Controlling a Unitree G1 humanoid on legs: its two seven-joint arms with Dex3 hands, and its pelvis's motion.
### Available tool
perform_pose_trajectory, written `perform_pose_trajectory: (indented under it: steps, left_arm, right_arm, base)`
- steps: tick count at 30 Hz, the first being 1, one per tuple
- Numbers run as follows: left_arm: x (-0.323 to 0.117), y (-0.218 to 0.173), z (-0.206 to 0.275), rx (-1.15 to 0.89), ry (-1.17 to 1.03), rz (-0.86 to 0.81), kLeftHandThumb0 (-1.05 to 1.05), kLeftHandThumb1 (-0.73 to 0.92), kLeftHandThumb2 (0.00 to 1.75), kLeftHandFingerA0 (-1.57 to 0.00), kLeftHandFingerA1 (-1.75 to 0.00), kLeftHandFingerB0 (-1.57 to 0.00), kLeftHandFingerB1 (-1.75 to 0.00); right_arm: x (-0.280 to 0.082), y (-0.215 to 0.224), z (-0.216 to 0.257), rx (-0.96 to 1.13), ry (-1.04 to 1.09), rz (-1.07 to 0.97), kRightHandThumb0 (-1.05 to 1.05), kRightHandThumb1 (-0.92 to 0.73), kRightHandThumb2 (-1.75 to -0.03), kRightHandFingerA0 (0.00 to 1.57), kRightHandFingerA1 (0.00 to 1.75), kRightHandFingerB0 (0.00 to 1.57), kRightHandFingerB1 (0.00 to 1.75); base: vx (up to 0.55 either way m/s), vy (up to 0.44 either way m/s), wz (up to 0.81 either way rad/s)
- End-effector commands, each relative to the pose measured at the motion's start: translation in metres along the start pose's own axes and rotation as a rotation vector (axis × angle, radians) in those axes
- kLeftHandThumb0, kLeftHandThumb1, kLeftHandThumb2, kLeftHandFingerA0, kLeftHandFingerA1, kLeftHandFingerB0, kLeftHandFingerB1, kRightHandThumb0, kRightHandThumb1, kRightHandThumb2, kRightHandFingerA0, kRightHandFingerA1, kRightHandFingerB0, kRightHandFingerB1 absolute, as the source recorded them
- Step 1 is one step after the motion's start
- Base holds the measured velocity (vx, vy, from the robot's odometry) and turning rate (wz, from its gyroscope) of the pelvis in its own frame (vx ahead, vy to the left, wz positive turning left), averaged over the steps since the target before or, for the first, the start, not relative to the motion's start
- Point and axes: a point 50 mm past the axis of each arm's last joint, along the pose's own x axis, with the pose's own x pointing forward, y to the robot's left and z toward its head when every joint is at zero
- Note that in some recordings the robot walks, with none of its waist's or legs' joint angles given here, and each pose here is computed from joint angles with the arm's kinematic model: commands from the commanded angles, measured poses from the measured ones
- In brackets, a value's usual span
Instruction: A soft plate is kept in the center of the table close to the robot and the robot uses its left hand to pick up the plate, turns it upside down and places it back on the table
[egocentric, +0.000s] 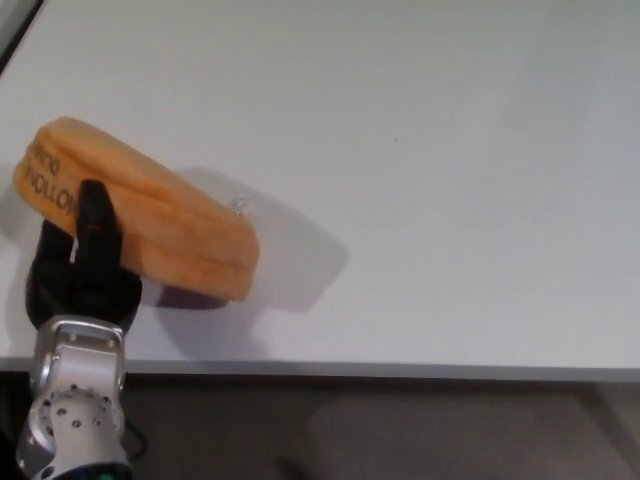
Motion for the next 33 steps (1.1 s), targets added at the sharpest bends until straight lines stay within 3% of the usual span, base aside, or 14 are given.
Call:
perform_pose_trajectory:
  steps: [1,3,4,6,7,15,16,17,18,20,21,22,23,33]
  left_arm:
    - [-0.002,0.02,-0.029,-0.024,0.32,0.469,-0.22,0.65,0.69,-1.03,-1.75,-0.33,-0.47]
    - [-0.003,0.023,-0.031,0.053,0.336,0.46,-0.26,0.56,0.81,-1.28,-1.62,-0.22,-0.48]
    - [-0.004,0.025,-0.032,0.1,0.349,0.454,-0.26,0.56,0.81,-1.28,-1.62,-0.22,-0.48]
    - [-0.003,0.023,-0.034,0.144,0.355,0.443,-0.26,0.56,0.81,-1.27,-1.61,-0.23,-0.48]
    - [-0.003,0.024,-0.031,0.166,0.362,0.441,-0.22,0.64,0.65,-1.01,-1.75,-0.29,-0.4]
    - [-0.006,0.023,-0.03,0.079,0.389,0.447,-0.2,0.62,0.69,-1.03,-1.75,-0.26,-0.39]
    - [-0.007,0.022,-0.032,0.059,0.397,0.446,-0.28,0.56,0.82,-1.29,-1.62,-0.23,-0.49]
    - [-0.007,0.022,-0.033,0.054,0.401,0.447,-0.28,0.56,0.82,-1.29,-1.62,-0.23,-0.49]
    - [-0.009,0.024,-0.036,0.049,0.409,0.448,-0.23,0.65,0.66,-1.05,-1.75,-0.27,-0.39]
    - [-0.012,0.027,-0.045,0.051,0.443,0.45,-0.22,0.65,0.63,-1.04,-1.75,-0.27,-0.39]
    - [-0.014,0.027,-0.049,0.063,0.463,0.456,-0.25,0.67,0.62,-1.04,-1.75,-0.36,-0.45]
    - [-0.014,0.027,-0.051,0.069,0.473,0.459,-0.25,0.67,0.62,-1.04,-1.75,-0.36,-0.45]
    - [-0.015,0.025,-0.056,0.084,0.477,0.449,-0.24,0.67,0.63,-1.03,-1.75,-0.34,-0.43]
    - [-0.019,0.014,-0.075,0.087,0.559,0.419,-0.23,0.64,0.64,-1.02,-1.75,-0.32,-0.4]
  right_arm:
    - [0.006,-0.007,0.003,-0.014,0.022,-0.019,-0.64,-0.8,-0.64,0.67,0.5,0.42,0.33]
    - [0.006,-0.008,0.003,-0.007,0.017,-0.019,-0.64,-0.79,-0.65,0.66,0.5,0.42,0.34]
    - [0.006,-0.008,0.003,-0.009,0.014,-0.02,-0.64,-0.79,-0.65,0.66,0.5,0.42,0.34]
    - [0.006,-0.011,0.003,-0.015,0.014,-0.027,-0.63,-0.8,-0.65,0.66,0.5,0.41,0.33]
    - [0.007,-0.011,0.004,-0.015,0.003,-0.024,-0.61,-0.8,-0.65,0.67,0.5,0.41,0.33]
    - [0.005,-0.008,0.003,0.002,0.015,-0.022,-0.62,-0.8,-0.64,0.66,0.49,0.41,0.33]
    - [0.005,-0.008,0.003,0.004,0.015,-0.023,-0.61,-0.8,-0.64,0.66,0.49,0.41,0.33]
    - [0.005,-0.007,0.003,0.005,0.015,-0.023,-0.61,-0.8,-0.64,0.66,0.49,0.41,0.33]
    - [0.005,-0.008,0.004,-0.008,0.02,-0.02,-0.62,-0.8,-0.64,0.66,0.5,0.4,0.33]
    - [0.006,-0.007,0.004,-0.013,0.016,-0.018,-0.62,-0.8,-0.64,0.66,0.5,0.41,0.33]
    - [0.007,-0.007,0.004,-0.015,0.018,-0.018,-0.65,-0.66,-1.0,0.59,0.62,0.33,0.49]
    - [0.007,-0.007,0.004,-0.016,0.019,-0.018,-0.65,-0.66,-1.0,0.59,0.62,0.33,0.49]
    - [0.007,-0.008,0.004,-0.021,0.025,-0.02,-0.64,-0.79,-0.65,0.65,0.49,0.4,0.33]
    - [0.006,-0.007,0.005,-0.016,0.029,-0.02,-0.62,-0.79,-0.64,0.65,0.49,0.4,0.33]
  base:
    - [0.0,0.0,0.0]
    - [0.0,0.0,0.0]
    - [0.0,0.0,0.0]
    - [0.0,0.0,0.0]
    - [0.0,0.0,0.0]
    - [0.0,0.0,0.0]
    - [0.0,0.0,0.0]
    - [0.0,0.0,0.0]
    - [0.0,0.0,0.0]
    - [0.0,0.0,0.0]
    - [0.0,0.0,0.0]
    - [0.0,0.0,0.0]
    - [0.0,0.0,0.0]
    - [0.0,0.0,0.0]
